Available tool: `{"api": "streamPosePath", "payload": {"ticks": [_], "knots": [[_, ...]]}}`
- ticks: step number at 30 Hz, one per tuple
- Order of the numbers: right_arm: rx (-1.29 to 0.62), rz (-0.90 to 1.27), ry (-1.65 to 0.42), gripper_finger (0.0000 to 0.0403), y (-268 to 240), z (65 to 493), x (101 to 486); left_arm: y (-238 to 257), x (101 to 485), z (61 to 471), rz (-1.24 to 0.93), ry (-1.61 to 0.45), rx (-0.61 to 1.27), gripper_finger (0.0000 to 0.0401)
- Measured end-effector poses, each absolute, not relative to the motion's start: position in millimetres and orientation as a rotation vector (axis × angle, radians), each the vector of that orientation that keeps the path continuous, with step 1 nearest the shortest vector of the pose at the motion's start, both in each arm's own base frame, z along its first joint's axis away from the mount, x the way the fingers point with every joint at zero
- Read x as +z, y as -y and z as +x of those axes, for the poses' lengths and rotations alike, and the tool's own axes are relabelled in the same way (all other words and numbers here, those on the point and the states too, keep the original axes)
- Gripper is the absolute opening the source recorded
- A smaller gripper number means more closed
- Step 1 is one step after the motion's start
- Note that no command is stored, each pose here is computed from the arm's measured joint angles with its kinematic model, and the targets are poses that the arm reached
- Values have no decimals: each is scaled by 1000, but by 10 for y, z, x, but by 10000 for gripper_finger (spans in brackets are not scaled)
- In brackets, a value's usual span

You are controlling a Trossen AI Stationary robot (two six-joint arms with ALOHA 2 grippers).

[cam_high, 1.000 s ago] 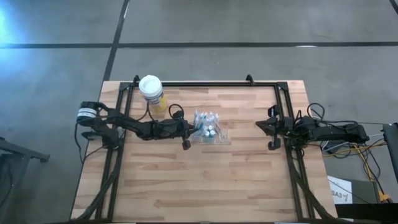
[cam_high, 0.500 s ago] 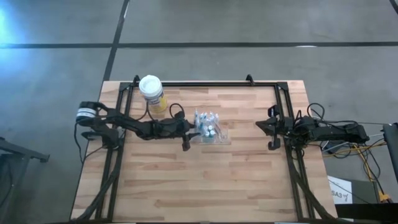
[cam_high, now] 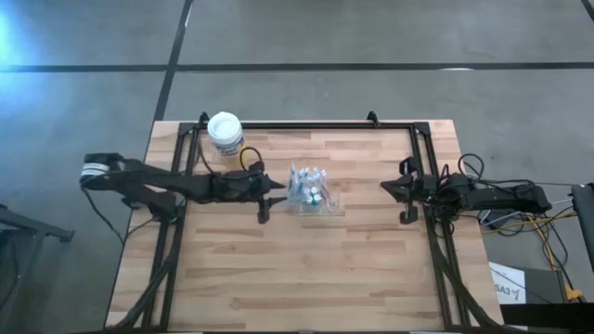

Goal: Pick & Place toothbrushing station
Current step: Return to Home Position

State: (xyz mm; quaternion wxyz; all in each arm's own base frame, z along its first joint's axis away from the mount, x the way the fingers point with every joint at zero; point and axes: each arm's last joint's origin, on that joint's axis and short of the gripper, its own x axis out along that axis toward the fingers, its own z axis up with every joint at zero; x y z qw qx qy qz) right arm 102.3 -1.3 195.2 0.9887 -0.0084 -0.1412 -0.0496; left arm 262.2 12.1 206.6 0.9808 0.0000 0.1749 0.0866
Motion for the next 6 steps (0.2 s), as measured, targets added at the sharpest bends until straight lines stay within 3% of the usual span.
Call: {"api": "streamPosePath", "payload": {"ticks": [6], "knots": [[-95,-3,242,8,12,1062,1917,-126,2006,2298,-13,-363,271,117]]}}
